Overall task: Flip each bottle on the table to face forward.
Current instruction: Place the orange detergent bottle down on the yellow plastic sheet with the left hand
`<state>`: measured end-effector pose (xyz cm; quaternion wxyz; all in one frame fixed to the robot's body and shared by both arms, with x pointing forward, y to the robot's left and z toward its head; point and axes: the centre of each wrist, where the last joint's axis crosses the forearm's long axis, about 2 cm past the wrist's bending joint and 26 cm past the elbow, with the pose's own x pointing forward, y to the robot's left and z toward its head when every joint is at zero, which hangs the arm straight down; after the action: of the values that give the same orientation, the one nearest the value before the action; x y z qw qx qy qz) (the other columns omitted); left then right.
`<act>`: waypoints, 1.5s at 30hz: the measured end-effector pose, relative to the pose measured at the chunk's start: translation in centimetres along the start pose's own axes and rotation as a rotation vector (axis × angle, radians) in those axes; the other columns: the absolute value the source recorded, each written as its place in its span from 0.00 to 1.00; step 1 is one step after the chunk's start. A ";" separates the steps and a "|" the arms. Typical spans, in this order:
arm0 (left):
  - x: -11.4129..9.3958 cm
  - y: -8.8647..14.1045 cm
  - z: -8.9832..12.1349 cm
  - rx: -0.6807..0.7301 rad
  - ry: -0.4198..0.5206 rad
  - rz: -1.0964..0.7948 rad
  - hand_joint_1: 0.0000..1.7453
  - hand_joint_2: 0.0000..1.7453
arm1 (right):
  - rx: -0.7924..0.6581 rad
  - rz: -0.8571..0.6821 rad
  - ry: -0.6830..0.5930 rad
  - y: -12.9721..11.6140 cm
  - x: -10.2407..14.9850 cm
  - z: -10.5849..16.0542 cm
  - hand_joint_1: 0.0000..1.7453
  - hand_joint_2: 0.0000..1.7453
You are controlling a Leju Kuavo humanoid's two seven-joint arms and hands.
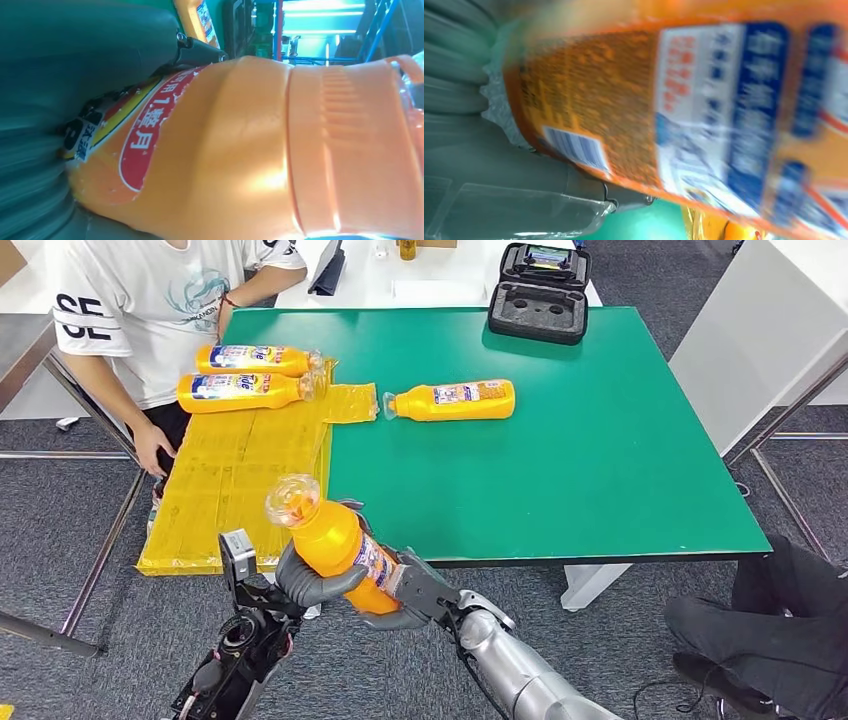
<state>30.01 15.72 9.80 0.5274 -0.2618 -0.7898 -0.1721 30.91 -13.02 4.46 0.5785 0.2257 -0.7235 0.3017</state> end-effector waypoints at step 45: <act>6.8 16.4 -0.9 0.733 -0.093 -0.889 1.00 1.00 | -0.328 -0.086 -0.358 -3.1 5.1 1.6 0.00 1.00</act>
<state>38.36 30.00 16.38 0.4255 0.2876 -0.8542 -0.0805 30.69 -16.28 9.75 0.4823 0.2095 -0.8434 0.1105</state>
